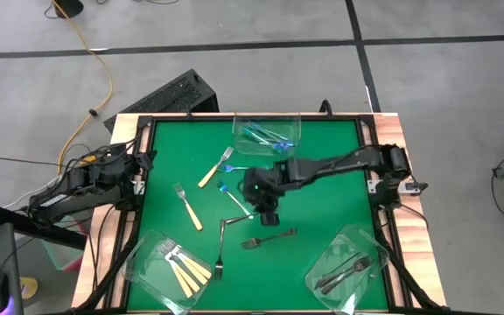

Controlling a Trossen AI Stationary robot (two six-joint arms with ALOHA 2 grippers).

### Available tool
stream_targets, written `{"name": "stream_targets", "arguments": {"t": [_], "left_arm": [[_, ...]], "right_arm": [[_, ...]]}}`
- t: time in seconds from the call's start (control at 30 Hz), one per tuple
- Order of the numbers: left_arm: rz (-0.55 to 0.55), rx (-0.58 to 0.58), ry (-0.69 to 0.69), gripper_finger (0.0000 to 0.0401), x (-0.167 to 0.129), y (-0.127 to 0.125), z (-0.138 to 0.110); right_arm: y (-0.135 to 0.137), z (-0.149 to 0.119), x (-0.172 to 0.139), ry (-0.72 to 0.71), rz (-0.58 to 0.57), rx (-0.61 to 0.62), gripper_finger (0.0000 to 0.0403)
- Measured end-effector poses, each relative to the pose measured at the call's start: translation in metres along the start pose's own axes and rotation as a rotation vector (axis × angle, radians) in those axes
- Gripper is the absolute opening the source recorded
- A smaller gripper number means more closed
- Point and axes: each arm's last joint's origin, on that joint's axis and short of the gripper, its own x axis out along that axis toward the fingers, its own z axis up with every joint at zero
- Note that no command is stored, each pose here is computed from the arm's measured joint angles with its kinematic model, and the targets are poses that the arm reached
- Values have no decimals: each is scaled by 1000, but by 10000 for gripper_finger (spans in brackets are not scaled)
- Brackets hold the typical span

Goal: Sort silverware by color (type)
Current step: Put the black fork into the bottom right transparent bin

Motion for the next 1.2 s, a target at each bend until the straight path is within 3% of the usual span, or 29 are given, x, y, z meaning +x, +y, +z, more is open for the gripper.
{"name": "stream_targets", "arguments": {"t": [0.23, 0.4, 0.63, 0.93, 1.2], "left_arm": [[1, 0, -1, 176, 0, 0, 0], [1, 0, -1, 176, 0, 0, 0], [-2, 17, 5, 176, 0, 0, 0], [-2, 22, 4, 176, 0, 0, 0], [-2, 22, 4, 176, 0, 0, 0]], "right_arm": [[23, -13, 18, 17, -26, 71, 123], [37, -12, 22, -25, -96, 62, 123], [47, -12, 23, -33, -97, 3, 126], [61, -14, 25, -30, -80, -34, 197], [89, -24, 65, 20, -52, -53, 224]]}}
